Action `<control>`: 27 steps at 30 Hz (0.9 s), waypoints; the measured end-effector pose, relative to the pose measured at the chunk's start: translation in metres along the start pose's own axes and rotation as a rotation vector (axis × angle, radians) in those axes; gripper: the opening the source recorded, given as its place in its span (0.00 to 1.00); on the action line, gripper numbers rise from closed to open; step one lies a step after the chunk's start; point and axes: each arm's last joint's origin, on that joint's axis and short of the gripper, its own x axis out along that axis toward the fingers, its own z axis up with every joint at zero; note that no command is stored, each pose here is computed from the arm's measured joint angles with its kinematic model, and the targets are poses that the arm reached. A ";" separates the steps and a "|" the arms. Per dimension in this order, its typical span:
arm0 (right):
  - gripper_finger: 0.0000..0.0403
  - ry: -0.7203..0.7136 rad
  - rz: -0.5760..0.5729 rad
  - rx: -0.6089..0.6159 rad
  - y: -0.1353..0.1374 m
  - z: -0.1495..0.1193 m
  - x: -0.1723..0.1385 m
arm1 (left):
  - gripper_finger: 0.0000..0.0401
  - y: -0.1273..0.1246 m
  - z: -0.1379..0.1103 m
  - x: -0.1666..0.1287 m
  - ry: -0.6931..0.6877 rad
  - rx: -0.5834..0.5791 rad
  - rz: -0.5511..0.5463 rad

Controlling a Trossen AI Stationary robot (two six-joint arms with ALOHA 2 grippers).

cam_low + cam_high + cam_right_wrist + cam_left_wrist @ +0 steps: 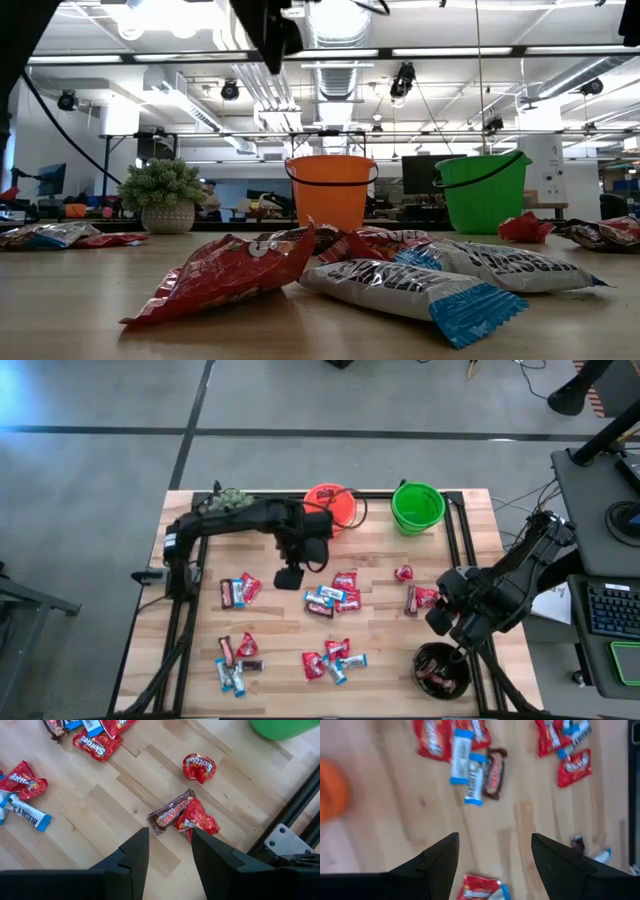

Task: Organize candy in baskets
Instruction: Put the brown chocolate bar into the black bucket

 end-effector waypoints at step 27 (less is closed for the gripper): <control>0.33 -0.009 0.001 -0.003 0.000 0.000 0.000 | 0.58 -0.011 0.001 0.130 -0.052 -0.040 -0.052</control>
